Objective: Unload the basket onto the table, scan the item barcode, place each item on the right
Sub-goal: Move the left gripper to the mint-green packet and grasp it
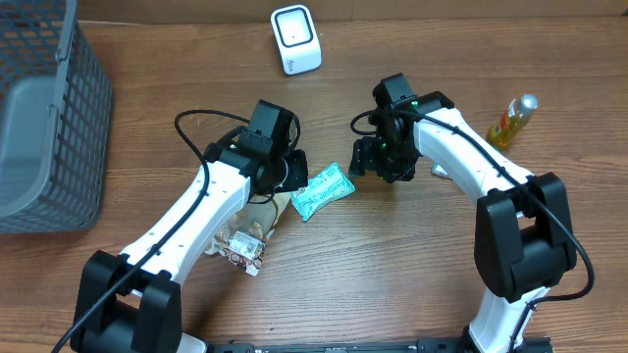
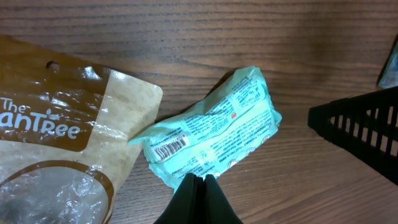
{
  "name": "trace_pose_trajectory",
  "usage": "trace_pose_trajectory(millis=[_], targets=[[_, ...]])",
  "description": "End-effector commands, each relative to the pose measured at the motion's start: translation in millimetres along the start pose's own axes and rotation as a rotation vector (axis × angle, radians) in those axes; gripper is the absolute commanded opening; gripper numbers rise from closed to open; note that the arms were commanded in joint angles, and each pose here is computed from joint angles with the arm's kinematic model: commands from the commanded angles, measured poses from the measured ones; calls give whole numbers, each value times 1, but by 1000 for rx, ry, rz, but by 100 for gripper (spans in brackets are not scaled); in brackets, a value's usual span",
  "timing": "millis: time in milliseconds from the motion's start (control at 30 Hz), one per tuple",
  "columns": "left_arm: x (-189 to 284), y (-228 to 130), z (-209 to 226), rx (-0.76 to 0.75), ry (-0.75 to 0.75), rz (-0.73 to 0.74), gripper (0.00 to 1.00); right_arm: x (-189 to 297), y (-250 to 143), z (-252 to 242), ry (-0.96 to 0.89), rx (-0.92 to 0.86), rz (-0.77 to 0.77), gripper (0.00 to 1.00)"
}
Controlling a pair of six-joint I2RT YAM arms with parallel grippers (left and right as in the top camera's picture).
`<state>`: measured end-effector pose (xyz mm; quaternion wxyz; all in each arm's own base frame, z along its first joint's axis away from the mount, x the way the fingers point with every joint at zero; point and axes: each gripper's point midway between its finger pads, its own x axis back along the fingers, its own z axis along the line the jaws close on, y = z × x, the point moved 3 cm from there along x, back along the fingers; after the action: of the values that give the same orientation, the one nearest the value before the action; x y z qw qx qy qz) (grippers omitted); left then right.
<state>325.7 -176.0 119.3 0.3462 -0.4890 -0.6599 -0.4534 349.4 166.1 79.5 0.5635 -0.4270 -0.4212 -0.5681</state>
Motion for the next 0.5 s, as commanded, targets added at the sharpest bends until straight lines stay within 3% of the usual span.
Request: trace_pose_trajectory(millis=[0, 467], targets=[[-8, -2, 6, 52, 37, 4, 4, 17, 7, 8, 22, 33, -56, 75], [-57, 0, 13, 61, 63, 34, 4, 17, 9, 8, 24, 36, -64, 78]])
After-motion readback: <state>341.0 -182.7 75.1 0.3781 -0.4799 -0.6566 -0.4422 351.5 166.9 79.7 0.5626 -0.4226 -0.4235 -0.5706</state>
